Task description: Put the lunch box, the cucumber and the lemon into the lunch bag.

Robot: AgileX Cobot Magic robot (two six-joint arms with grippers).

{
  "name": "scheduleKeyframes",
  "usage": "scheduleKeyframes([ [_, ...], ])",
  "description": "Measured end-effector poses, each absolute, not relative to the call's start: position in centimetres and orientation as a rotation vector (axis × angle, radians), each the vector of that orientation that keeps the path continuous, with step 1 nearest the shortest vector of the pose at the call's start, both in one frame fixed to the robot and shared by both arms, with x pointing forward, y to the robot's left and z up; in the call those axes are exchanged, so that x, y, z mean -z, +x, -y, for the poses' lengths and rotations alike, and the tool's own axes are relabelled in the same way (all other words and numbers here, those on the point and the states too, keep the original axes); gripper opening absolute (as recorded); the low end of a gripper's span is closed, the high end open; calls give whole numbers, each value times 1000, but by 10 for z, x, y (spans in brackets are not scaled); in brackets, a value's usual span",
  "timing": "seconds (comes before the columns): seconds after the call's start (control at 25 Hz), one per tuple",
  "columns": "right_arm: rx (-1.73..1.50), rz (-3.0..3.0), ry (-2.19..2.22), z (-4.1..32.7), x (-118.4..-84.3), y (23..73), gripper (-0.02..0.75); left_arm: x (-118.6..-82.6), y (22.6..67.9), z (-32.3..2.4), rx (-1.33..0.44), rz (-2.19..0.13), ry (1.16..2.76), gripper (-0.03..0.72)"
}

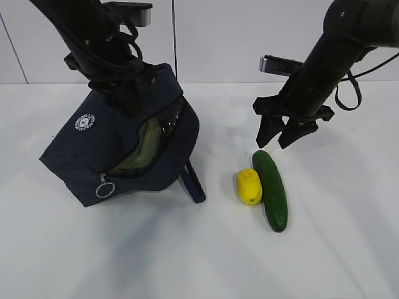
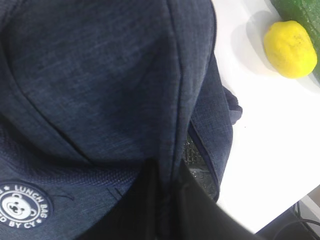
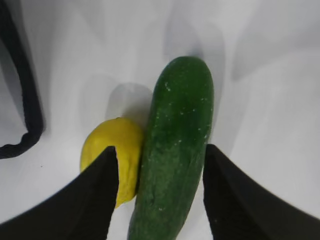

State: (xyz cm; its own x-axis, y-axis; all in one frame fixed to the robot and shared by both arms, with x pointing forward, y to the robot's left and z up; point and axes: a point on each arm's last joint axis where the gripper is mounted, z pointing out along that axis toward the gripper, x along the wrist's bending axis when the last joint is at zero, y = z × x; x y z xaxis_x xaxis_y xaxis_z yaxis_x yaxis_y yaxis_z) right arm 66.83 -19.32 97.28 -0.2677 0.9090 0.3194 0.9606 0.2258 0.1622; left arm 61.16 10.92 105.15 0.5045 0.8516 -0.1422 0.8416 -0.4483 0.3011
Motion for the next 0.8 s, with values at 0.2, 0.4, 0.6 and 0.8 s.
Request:
scheduleKeyframes([
  [0.2, 423, 2291, -1800, 190, -948, 671, 408, -1051, 612, -109, -42, -1415, 2420, 16],
  [0.4, 417, 2282, -1816, 190, -939, 674, 408, -1051, 612, -109, -43, -1415, 2419, 16],
  [0.6, 378, 2259, -1816, 189, -922, 675, 408, -1051, 612, -109, -43, -1415, 2419, 16],
  [0.8, 349, 2249, -1805, 184, -908, 675, 396, -1052, 612, -109, -44, -1414, 2418, 16],
])
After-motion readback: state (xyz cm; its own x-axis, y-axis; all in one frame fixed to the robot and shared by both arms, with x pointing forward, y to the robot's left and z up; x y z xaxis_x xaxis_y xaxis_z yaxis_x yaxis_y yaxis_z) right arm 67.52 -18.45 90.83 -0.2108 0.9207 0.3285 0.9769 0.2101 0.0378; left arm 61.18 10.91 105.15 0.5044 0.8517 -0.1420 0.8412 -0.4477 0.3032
